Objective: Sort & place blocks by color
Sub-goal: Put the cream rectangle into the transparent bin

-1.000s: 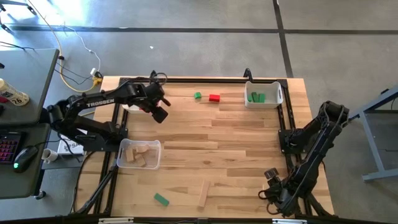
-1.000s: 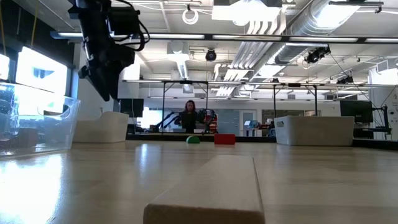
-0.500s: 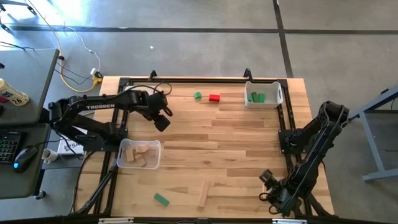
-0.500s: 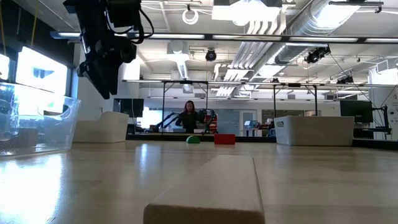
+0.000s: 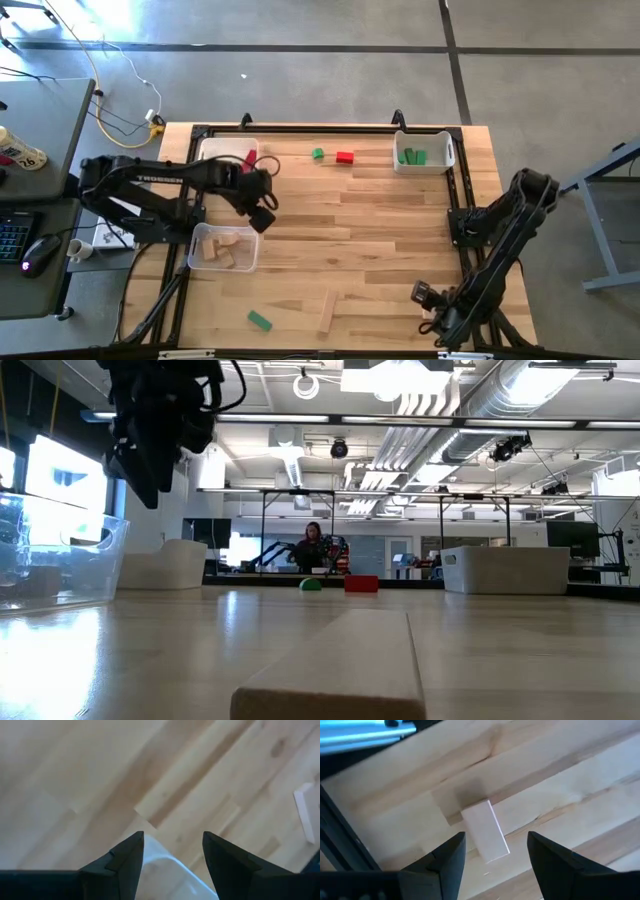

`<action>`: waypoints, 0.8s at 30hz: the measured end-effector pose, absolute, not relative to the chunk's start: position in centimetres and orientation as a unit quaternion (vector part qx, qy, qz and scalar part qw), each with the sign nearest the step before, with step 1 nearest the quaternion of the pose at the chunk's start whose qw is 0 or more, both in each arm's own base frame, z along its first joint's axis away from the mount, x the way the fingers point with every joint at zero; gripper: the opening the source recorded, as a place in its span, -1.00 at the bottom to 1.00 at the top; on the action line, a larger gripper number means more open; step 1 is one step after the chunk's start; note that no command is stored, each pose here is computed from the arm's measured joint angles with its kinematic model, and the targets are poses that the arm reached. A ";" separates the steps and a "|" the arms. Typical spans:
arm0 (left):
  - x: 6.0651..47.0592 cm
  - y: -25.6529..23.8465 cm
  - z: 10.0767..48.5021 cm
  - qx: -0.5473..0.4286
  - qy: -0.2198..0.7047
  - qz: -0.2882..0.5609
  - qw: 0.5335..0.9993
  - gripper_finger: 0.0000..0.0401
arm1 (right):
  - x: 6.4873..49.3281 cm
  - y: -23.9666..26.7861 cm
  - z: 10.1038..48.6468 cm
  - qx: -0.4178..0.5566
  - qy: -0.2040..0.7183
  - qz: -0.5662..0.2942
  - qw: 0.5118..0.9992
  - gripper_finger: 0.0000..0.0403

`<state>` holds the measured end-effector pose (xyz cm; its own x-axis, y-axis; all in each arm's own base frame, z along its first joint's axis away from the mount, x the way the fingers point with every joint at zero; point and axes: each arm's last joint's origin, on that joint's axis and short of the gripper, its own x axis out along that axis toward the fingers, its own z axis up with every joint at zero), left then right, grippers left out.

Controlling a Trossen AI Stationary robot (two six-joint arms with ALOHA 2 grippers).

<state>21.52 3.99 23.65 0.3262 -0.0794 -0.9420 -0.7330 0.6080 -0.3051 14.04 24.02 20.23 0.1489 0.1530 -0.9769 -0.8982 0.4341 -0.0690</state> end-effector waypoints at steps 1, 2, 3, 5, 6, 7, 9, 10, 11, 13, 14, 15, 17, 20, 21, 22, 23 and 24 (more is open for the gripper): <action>21.6 3.6 23.7 -0.381 0.536 0.224 0.719 -0.06 | 14.1 24.1 20.1 -0.367 0.517 0.399 0.663 -0.01; 21.7 3.1 23.7 -0.381 0.539 0.220 0.719 -0.06 | 14.1 24.1 20.0 -0.375 0.513 0.404 0.658 -0.01; 21.7 2.7 23.7 -0.378 0.542 0.215 0.719 -0.06 | 14.1 24.1 20.0 -0.382 0.510 0.409 0.653 -0.01; 21.8 1.9 23.7 -0.377 0.546 0.209 0.718 -0.06 | 14.1 24.1 19.9 -0.400 0.500 0.422 0.642 -0.01; 21.8 1.5 23.7 -0.378 0.547 0.207 0.717 -0.06 | 14.1 24.1 19.9 -0.407 0.496 0.428 0.637 -0.01; 21.8 1.2 23.7 -0.380 0.549 0.206 0.716 -0.06 | 14.1 24.1 19.9 -0.413 0.492 0.432 0.633 -0.01; 21.9 0.5 23.7 -0.384 0.551 0.205 0.712 -0.06 | 14.1 24.2 19.9 -0.420 0.487 0.438 0.628 -0.01; 21.9 0.2 23.7 -0.387 0.551 0.205 0.710 -0.06 | 14.1 24.2 19.9 -0.421 0.486 0.438 0.628 -0.01; 21.9 0.0 23.7 -0.389 0.552 0.206 0.708 -0.06 | 14.1 24.2 19.9 -0.420 0.486 0.438 0.629 -0.01; 21.9 -0.6 23.7 -0.389 0.555 0.203 0.707 -0.06 | 14.2 24.3 19.9 -0.419 0.482 0.439 0.632 -0.01; 21.9 -0.8 23.7 -0.387 0.557 0.199 0.708 -0.06 | 14.2 24.4 19.9 -0.417 0.478 0.441 0.635 -0.01; 21.9 -1.0 23.7 -0.384 0.558 0.197 0.709 -0.06 | 14.3 24.5 19.8 -0.415 0.475 0.442 0.638 -0.01; 21.8 -1.3 23.7 -0.377 0.561 0.192 0.712 -0.06 | 14.5 24.8 19.5 -0.415 0.473 0.442 0.639 -0.01; 21.8 -1.8 23.6 -0.373 0.561 0.193 0.713 -0.06 | 14.6 25.0 18.4 -0.423 0.487 0.439 0.626 -0.01; 21.8 -1.9 23.6 -0.373 0.561 0.195 0.713 -0.06 | 14.7 25.1 18.0 -0.428 0.492 0.438 0.619 -0.01; 21.8 -2.0 23.6 -0.372 0.560 0.196 0.713 -0.06 | 14.7 25.2 17.7 -0.433 0.496 0.439 0.612 -0.01; 21.8 -2.1 23.6 -0.371 0.560 0.197 0.714 -0.06 | 14.7 25.2 17.3 -0.437 0.498 0.440 0.607 -0.01; 21.8 -2.2 23.6 -0.370 0.560 0.197 0.714 -0.06 | 14.8 25.3 17.0 -0.442 0.499 0.441 0.601 -0.01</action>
